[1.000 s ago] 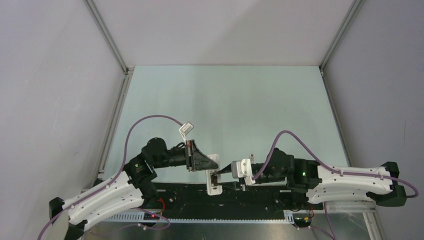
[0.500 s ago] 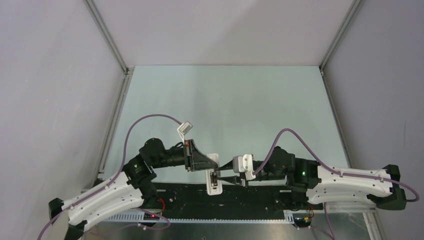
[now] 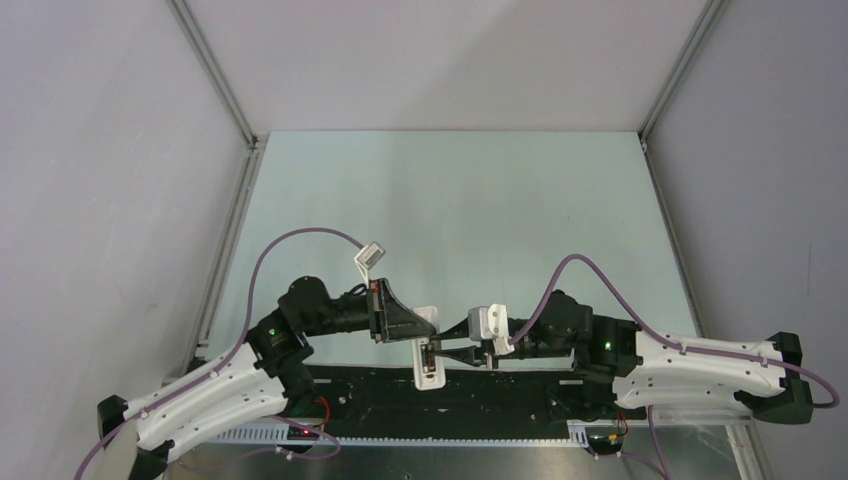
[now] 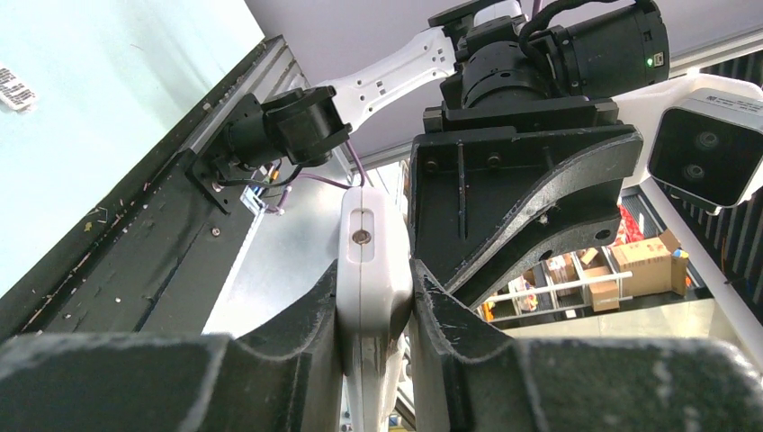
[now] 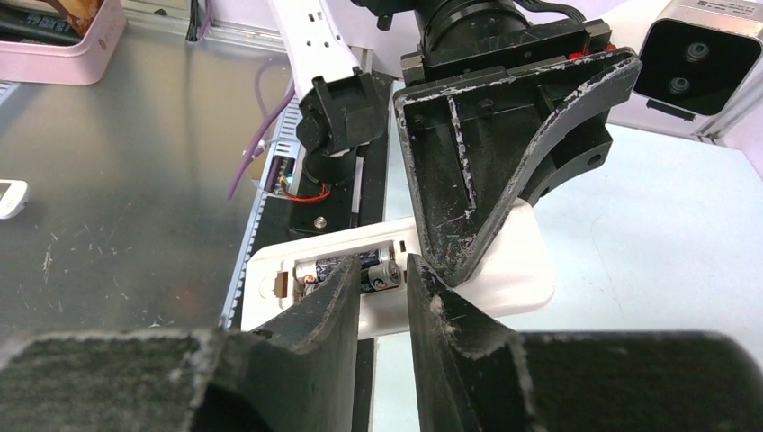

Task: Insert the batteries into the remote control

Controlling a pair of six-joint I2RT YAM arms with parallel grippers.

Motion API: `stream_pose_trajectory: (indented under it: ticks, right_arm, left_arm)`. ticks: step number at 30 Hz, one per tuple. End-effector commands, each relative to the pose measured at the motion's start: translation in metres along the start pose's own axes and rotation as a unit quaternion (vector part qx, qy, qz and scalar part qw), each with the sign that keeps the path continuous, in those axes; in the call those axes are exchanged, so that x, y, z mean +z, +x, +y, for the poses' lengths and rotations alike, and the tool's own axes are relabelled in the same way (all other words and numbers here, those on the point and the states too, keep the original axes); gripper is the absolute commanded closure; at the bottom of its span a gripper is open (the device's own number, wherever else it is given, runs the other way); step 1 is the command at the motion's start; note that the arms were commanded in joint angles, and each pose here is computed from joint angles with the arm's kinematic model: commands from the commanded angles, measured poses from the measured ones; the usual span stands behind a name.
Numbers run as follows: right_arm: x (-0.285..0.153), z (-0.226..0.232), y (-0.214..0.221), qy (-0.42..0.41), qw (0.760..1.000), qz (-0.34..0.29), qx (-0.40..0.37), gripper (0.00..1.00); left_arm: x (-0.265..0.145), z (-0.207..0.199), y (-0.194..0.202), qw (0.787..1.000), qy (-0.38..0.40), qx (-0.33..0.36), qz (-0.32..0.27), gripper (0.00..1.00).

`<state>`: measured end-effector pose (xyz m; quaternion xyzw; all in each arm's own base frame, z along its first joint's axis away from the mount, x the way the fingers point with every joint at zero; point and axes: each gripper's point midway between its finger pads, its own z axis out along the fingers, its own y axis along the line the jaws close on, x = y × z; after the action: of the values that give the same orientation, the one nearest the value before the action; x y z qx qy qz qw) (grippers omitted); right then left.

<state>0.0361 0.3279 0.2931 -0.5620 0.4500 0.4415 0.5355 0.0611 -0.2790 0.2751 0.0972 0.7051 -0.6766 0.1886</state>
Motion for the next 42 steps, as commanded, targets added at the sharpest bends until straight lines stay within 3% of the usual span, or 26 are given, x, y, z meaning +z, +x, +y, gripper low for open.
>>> stream_pose_trajectory:
  ticks: [1, 28, 42]
  right_arm:
    - [-0.001, 0.002, -0.009, -0.007, 1.000, -0.018, 0.003, 0.71]
    - [0.007, 0.012, 0.007, -0.038, 0.999, 0.006, 0.003, 0.76]
    - [-0.001, 0.018, 0.023, -0.041, 0.998, 0.041, 0.014, 0.83]
  left_arm:
    - [-0.002, -0.028, -0.003, 0.999, 0.046, 0.017, 0.000, 1.00]
    - [-0.001, -0.029, -0.003, 0.999, 0.053, 0.013, 0.003, 1.00]
    - [-0.002, -0.035, -0.006, 0.998, 0.057, 0.014, -0.006, 1.00]
